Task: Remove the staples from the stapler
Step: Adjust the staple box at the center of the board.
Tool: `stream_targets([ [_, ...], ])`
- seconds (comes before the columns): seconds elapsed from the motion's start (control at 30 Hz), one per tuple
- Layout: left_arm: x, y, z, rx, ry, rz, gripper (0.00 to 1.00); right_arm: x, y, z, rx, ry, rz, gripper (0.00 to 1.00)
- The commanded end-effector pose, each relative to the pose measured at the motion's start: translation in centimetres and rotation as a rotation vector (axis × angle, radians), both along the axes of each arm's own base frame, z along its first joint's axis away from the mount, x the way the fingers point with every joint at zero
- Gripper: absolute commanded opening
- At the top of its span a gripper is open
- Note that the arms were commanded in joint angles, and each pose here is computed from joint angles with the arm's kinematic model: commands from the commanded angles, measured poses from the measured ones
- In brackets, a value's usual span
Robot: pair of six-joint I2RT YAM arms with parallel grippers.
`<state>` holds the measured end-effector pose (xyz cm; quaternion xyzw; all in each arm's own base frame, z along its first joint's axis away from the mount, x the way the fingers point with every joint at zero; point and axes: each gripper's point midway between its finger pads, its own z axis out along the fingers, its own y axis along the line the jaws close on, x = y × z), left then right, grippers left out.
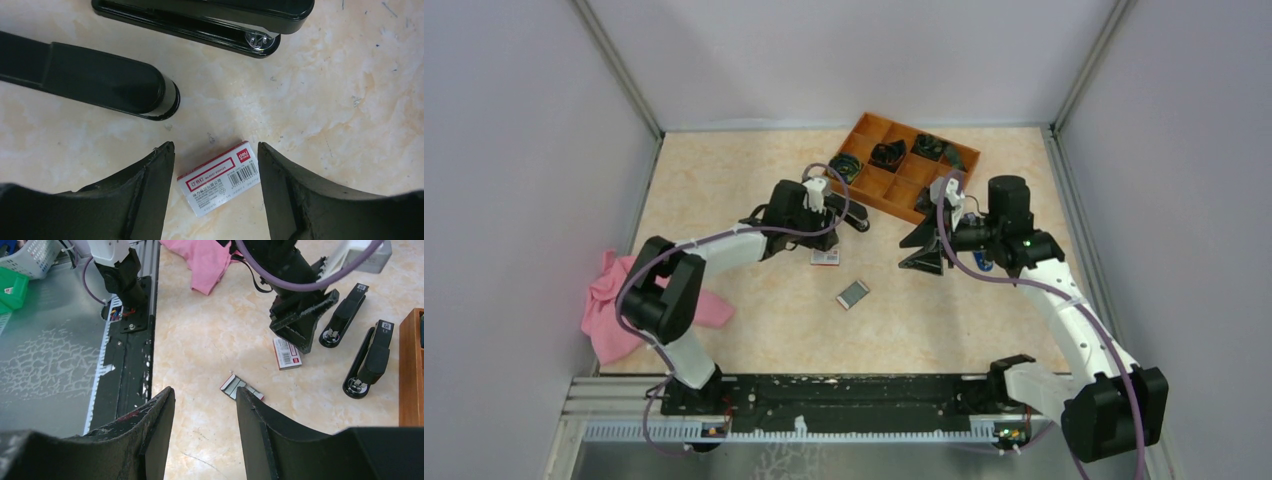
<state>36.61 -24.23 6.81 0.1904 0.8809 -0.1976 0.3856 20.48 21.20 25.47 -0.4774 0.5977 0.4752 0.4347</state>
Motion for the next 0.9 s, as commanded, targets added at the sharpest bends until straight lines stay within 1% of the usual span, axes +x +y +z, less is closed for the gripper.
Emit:
stream_targets([
  [0.0,-0.3,-0.5,-1.4,0.045,0.064,-0.055,0.67,-0.2,-0.1,1.4,0.032,-0.068,0.020,0.49],
  [0.23,0.0,-1.5,-2.7,0.064,0.109,-0.097,0.65,-0.1,0.0,1.2,0.030,-0.058,0.019,0.49],
  [0.4,0.0,-1.8,-3.5,0.066,0.142,-0.101,0.61,-0.1,0.0,1.1,0.030,-0.058,0.019,0.49],
  [0.63,-1.0,-2.0,-3.6,0.044,0.179,-0.108,0.53,-0.2,0.0,1.2,0.031,-0.058,0.021,0.49],
  [0.8,-2.2,-2.0,-3.5,0.022,0.204,-0.122,0.45,-0.3,0.0,1.2,0.033,-0.060,0.023,0.49],
  [0.87,-2.6,-1.9,-3.3,0.016,0.207,-0.122,0.44,-0.2,0.0,1.3,0.033,-0.059,0.023,0.49],
])
